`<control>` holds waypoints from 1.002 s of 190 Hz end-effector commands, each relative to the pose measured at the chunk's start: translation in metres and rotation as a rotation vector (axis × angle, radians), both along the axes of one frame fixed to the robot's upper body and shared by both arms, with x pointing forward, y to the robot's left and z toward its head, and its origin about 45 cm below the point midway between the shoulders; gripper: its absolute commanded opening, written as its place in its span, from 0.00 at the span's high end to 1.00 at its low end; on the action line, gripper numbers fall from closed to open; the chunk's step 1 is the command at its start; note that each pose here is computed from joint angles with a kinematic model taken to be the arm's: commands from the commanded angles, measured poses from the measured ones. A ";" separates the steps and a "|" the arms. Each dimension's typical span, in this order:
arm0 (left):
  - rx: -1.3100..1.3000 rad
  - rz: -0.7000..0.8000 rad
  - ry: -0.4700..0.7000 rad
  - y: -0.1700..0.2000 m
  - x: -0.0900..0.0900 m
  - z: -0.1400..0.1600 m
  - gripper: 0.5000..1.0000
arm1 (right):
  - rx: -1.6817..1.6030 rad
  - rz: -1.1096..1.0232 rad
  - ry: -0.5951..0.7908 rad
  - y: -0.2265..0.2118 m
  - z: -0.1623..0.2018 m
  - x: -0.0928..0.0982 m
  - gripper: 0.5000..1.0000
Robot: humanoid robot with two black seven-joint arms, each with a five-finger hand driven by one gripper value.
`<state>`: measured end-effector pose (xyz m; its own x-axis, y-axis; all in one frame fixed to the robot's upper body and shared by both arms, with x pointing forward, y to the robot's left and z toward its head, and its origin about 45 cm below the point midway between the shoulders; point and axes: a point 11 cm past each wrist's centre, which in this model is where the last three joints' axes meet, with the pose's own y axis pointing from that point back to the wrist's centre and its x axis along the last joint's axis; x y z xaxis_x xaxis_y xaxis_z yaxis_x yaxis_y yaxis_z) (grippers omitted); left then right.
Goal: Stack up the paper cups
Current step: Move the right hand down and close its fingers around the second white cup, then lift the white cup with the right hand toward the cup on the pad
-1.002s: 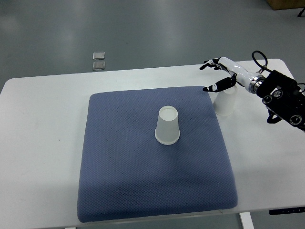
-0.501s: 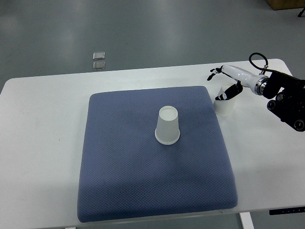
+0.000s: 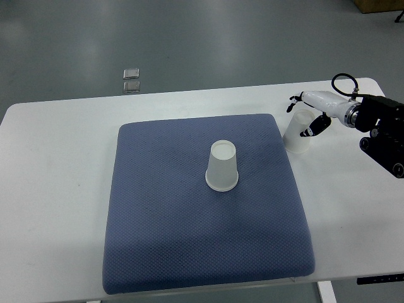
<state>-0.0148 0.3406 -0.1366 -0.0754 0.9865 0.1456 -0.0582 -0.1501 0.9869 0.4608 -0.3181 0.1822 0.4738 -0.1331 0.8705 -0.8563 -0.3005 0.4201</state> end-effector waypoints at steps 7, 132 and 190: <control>0.000 -0.001 -0.001 0.000 0.000 0.000 0.00 | -0.026 0.008 -0.006 -0.001 0.000 0.001 0.17; 0.000 0.001 0.000 0.000 0.000 0.000 0.00 | -0.063 0.035 -0.019 -0.002 -0.001 0.001 0.57; 0.000 0.000 0.001 0.000 0.000 0.000 0.00 | -0.078 0.032 -0.018 -0.007 -0.001 0.000 0.97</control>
<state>-0.0148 0.3406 -0.1366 -0.0754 0.9865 0.1456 -0.0582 -0.1501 0.9870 0.4616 -0.3243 0.1816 0.4600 -0.0499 0.8865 -0.8542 -0.2972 0.4265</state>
